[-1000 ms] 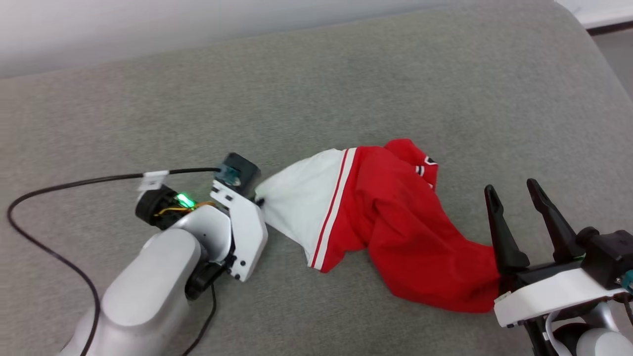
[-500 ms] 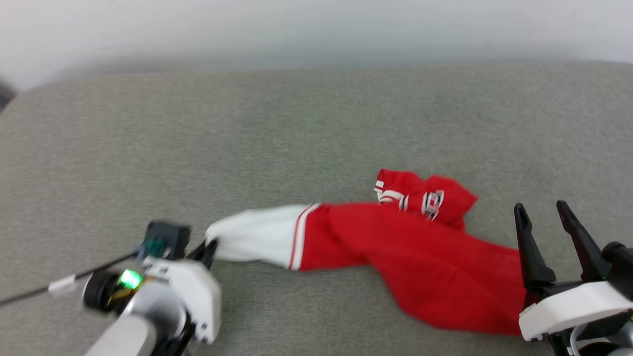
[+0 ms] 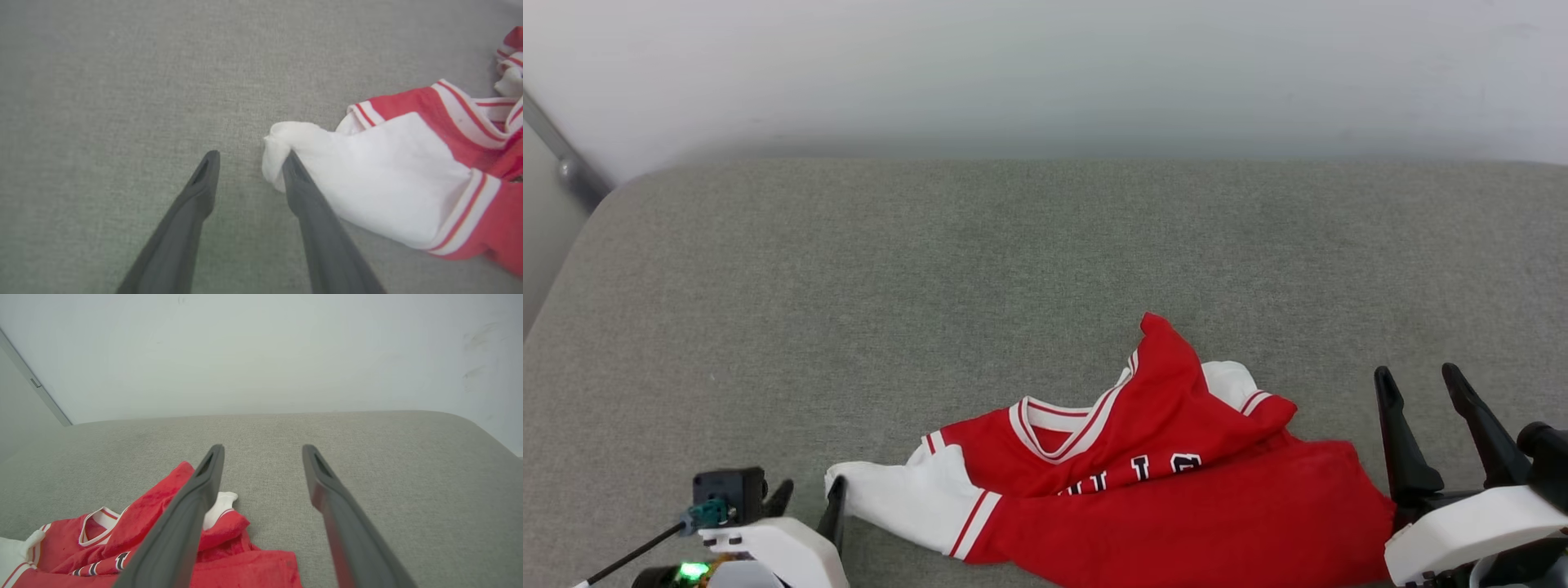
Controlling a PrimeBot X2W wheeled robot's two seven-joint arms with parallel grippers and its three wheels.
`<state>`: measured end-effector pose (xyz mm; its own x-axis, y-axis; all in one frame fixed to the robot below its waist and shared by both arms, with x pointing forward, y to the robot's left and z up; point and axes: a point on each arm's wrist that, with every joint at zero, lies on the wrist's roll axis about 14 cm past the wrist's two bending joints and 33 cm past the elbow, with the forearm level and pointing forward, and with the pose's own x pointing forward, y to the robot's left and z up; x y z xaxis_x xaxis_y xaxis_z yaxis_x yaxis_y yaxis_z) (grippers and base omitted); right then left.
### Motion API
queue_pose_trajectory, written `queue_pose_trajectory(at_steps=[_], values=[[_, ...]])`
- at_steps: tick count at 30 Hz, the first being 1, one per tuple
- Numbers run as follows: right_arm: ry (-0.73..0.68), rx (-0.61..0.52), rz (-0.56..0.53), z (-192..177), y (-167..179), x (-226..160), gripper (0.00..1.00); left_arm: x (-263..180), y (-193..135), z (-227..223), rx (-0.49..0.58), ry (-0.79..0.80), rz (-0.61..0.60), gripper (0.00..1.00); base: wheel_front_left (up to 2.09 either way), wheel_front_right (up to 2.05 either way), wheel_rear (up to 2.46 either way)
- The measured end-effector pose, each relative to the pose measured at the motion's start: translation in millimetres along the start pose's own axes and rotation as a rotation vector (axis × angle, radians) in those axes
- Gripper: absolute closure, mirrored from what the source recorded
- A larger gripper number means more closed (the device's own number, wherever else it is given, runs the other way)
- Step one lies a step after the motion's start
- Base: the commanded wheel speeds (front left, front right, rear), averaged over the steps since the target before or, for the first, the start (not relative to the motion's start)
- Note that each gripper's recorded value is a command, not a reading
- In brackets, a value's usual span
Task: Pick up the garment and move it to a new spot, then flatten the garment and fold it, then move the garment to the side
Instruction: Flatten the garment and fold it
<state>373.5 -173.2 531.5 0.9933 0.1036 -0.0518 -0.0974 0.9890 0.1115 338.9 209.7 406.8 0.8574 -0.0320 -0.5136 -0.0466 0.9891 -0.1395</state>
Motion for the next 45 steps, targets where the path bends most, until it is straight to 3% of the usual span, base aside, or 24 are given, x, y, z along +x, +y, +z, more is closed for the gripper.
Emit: queue_pose_trajectory(at_steps=[9,15,19,24,31,37,40,41,42,43,45], values=[[0.007,-0.004,-0.018,3.9,-4.4,-14.8,0.00,-14.1,-24.9,94.1,0.046,-0.458,-0.049,0.00,0.00,0.00,0.00],[0.122,0.042,-0.038,-22.5,-12.0,-22.1,0.00,-27.7,-39.3,120.7,0.051,-0.601,-0.073,0.00,0.00,0.00,0.00],[0.284,0.066,-0.031,-53.2,-22.8,-17.4,0.00,-32.0,-47.0,132.3,0.047,-0.652,-0.089,0.00,0.00,0.00,0.00],[0.468,0.044,0.037,-70.2,-24.2,16.1,0.00,-29.5,-57.0,139.7,0.046,-0.678,-0.112,0.00,0.00,0.00,0.00],[0.750,-0.002,0.195,-101.7,8.8,62.0,0.00,-12.6,-59.8,140.8,0.029,-0.669,-0.121,0.00,0.00,0.00,0.00],[1.042,-0.029,0.283,-158.9,29.5,47.6,0.00,1.5,-46.3,129.9,0.027,-0.626,-0.082,0.00,0.00,0.00,0.00],[1.096,-0.034,0.292,-168.8,30.7,46.1,0.00,4.8,-42.6,128.7,0.026,-0.622,-0.073,0.00,0.00,0.00,0.00],[1.105,-0.037,0.294,-169.9,31.1,45.9,0.25,5.6,-41.6,128.3,0.028,-0.621,-0.069,0.00,0.00,0.00,0.00],[1.107,-0.031,0.295,-170.2,31.5,45.5,0.78,6.2,-41.3,128.6,0.028,-0.622,-0.068,0.00,0.00,0.00,0.00],[1.107,-0.025,0.294,-170.1,31.6,44.9,1.00,6.8,-41.0,129.1,0.030,-0.623,-0.069,0.00,0.00,0.00,0.00],[1.086,-0.025,0.289,-166.9,30.1,45.6,1.00,7.8,-40.1,130.4,0.033,-0.627,-0.066,0.00,0.00,0.00,0.00]])
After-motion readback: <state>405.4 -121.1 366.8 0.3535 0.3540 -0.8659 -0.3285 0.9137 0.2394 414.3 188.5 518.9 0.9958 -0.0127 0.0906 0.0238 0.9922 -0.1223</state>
